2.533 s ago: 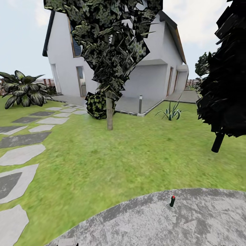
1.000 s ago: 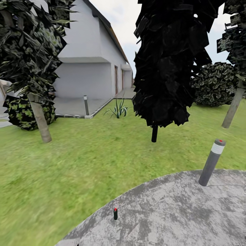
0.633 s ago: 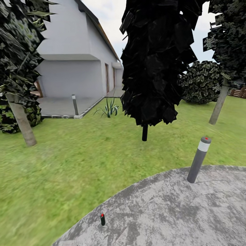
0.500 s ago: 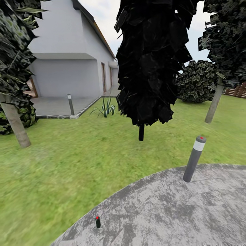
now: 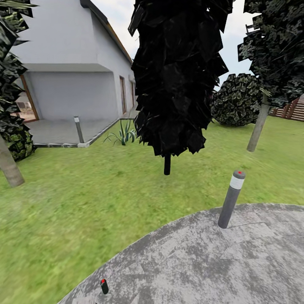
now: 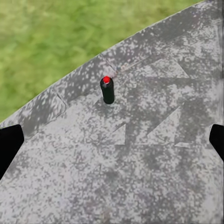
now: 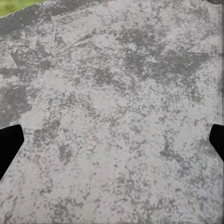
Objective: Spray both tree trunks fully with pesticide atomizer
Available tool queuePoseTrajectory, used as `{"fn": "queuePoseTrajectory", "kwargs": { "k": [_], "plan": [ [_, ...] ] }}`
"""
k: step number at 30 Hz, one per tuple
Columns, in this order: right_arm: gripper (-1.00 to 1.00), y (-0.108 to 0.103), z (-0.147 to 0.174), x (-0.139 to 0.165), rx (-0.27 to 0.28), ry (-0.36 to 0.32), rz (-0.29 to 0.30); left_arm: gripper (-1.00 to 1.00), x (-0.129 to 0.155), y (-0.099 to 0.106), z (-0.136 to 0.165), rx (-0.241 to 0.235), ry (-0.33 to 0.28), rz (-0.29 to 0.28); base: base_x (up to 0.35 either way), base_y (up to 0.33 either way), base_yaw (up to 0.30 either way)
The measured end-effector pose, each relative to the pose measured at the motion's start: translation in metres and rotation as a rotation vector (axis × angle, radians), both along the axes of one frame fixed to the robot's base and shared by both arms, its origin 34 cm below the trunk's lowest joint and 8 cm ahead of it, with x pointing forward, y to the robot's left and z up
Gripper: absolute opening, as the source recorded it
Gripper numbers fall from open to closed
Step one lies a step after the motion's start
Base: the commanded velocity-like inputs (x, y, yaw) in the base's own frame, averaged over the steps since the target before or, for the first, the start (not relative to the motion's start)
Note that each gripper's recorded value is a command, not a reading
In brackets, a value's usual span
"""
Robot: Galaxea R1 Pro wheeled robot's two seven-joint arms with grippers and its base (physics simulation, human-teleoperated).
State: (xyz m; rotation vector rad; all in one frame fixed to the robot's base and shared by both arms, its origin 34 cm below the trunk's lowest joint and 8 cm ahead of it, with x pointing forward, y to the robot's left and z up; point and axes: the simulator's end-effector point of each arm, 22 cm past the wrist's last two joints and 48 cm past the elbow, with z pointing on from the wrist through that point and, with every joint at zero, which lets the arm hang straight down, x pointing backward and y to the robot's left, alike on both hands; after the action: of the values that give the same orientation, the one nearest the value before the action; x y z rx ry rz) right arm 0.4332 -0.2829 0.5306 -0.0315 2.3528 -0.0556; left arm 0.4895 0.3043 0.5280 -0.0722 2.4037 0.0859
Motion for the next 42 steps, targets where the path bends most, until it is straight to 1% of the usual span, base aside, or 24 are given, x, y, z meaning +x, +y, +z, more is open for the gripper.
{"fn": "queuePoseTrajectory", "kwargs": {
  "k": [24, 29, 42],
  "plan": [
    [1.00, 0.0001, 0.0005, 0.0005, 0.000, -0.002, 0.000, 1.00, -0.0005, 0.0026, -0.0001, 0.001, 0.002, 0.002, 0.223, -0.235, 0.000],
    [1.00, 0.0004, 0.0005, 0.0005, 0.001, -0.002, 0.000, 1.00, -0.0005, 0.0028, -0.0001, 0.001, 0.002, 0.003, 0.315, -0.098, 0.000],
    [1.00, 0.0001, 0.0005, 0.0005, 0.000, -0.002, 0.000, 1.00, -0.0007, 0.0026, -0.0001, 0.001, 0.002, 0.002, 0.337, -0.006, 0.000]
  ]
}}
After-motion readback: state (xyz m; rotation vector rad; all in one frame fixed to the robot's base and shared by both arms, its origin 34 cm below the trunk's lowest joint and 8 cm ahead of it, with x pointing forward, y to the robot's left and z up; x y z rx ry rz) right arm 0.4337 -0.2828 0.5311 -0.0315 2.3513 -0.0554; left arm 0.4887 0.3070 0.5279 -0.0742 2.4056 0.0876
